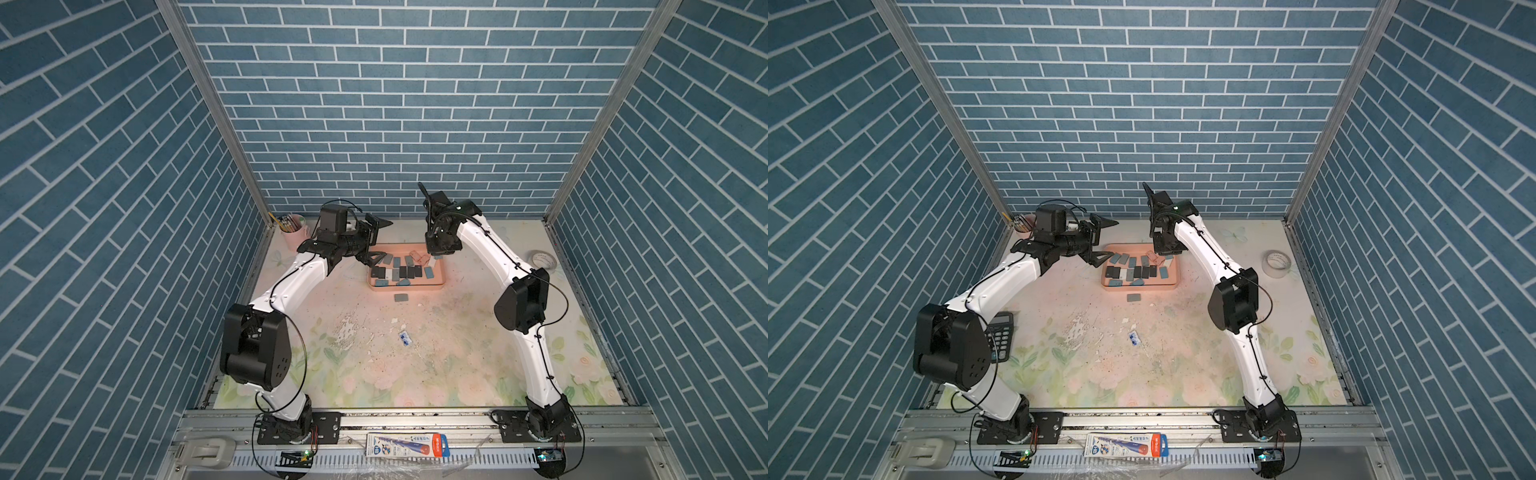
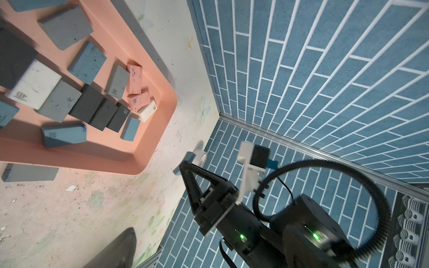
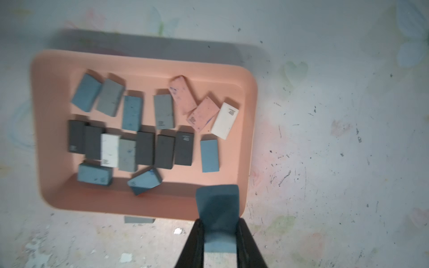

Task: Put the eraser in the storage box
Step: Place the eraser at the center of the board.

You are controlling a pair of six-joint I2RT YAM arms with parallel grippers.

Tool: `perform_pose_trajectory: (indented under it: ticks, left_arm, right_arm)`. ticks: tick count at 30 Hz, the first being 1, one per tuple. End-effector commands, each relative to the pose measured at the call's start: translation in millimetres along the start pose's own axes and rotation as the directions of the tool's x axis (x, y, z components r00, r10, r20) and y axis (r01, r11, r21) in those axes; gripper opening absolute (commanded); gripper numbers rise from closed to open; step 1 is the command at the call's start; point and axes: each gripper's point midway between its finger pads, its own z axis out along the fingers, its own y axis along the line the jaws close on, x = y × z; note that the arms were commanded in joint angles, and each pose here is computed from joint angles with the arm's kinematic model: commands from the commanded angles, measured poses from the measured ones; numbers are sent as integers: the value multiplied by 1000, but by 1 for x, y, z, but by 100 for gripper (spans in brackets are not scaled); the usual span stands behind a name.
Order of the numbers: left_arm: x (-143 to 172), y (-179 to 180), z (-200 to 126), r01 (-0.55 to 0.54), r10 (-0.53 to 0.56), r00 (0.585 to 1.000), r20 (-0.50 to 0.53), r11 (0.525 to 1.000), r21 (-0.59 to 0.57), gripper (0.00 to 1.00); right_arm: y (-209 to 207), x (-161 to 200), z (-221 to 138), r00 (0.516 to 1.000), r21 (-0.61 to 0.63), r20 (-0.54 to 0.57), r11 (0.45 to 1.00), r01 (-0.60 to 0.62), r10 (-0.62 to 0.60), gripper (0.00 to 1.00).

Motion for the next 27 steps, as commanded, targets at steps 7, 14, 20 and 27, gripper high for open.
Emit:
perform_pose_trajectory:
  ticks: [7, 14, 20, 27]
  left_arm:
    - [-18, 2, 10, 11, -11, 1000, 1, 1000, -5, 99]
    - [-18, 9, 10, 20, -20, 1000, -4, 1000, -14, 100]
    - [-18, 10, 7, 21, -21, 1000, -1, 1000, -14, 100]
    - [-19, 11, 5, 25, -25, 1000, 1, 1000, -13, 100]
  right_arm:
    - [-10, 19, 46, 992, 45, -126, 999, 29, -23, 20]
    - [-7, 16, 69, 989, 44, -145, 999, 30, -24, 20]
    - [-13, 18, 82, 986, 72, -163, 997, 37, -25, 20]
    - [-16, 23, 94, 983, 89, -181, 995, 53, -36, 20]
